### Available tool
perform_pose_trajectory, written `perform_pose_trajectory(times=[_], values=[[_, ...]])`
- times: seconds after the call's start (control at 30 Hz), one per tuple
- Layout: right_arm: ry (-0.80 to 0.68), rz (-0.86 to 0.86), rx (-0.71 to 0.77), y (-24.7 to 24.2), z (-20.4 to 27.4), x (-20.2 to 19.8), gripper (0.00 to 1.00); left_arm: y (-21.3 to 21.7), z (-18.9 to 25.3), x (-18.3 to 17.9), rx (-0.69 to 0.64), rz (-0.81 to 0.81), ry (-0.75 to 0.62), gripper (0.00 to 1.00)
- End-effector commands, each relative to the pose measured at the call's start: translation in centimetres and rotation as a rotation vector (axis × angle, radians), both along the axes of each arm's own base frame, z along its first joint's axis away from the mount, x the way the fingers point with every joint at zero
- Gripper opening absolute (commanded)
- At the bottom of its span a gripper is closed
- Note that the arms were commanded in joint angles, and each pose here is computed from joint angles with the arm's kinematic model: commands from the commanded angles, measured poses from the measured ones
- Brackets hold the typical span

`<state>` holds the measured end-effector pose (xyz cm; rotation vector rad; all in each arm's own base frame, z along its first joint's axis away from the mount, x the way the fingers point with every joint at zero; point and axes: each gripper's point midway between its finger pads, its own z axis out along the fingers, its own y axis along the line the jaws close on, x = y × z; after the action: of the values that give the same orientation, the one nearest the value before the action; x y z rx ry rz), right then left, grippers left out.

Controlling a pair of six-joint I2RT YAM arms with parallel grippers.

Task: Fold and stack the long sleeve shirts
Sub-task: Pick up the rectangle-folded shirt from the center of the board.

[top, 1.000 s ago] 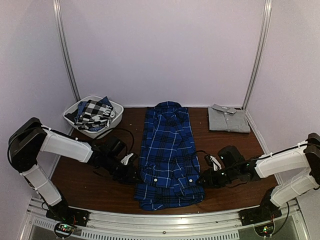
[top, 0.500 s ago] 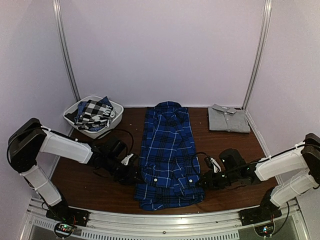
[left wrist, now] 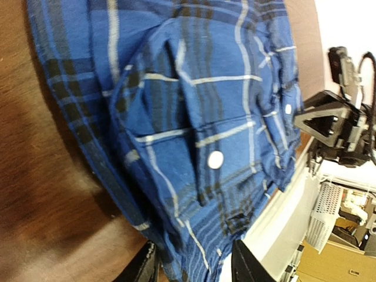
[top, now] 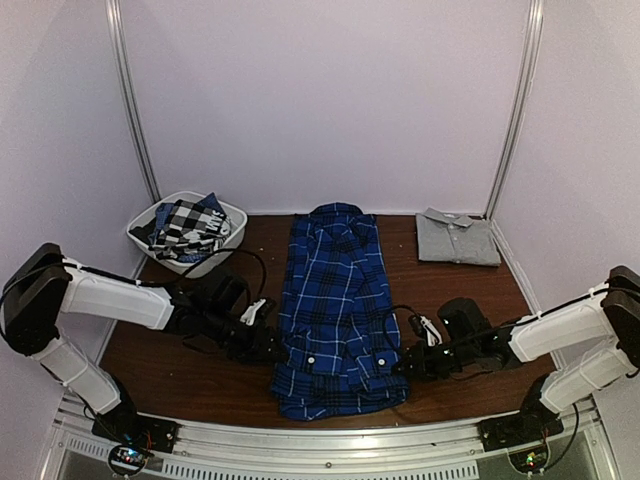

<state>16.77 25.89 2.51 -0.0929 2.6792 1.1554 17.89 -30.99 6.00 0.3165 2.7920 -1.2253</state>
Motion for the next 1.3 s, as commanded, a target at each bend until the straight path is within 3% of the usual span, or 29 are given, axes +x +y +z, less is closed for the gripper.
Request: perform_pose_trajectory(times=[0.0,0.27,0.5,0.67,0.73,0.83,0.97,1.27], values=[[0.015,0.006,-0.010,0.1,-0.3,-0.3,0.21,0.6,-2.5,0.4,0.075,0.028,0.004,0.43],[0.027,0.027,-0.009,0.6,-0.8,-0.9,0.21,-0.4,-2.9,1.7,0.075,0.051,0.010,0.34],[0.018,0.020,0.021,1.0,0.1,-0.8,0.17,-0.6,-2.9,0.5,0.059,0.006,0.046,0.24],[0.013,0.026,0.060,1.6,1.0,-0.6,0.12,-0.6,-3.0,-0.9,0.075,-0.054,0.060,0.31],[0.011,0.027,0.066,1.8,1.3,-0.5,0.11,-0.5,-3.1,-0.9,0.078,-0.053,0.061,0.30],[0.008,0.030,0.079,2.2,1.7,-0.2,0.09,-0.6,-3.0,-0.8,0.074,-0.048,0.062,0.24],[-0.001,0.034,0.090,2.6,2.4,0.1,0.07,-1.3,-2.2,-0.4,0.042,-0.049,0.050,0.01],[-0.016,0.045,0.161,3.8,5.4,1.4,0.02,-2.4,1.4,1.0,-0.074,-0.040,0.034,0.00]])
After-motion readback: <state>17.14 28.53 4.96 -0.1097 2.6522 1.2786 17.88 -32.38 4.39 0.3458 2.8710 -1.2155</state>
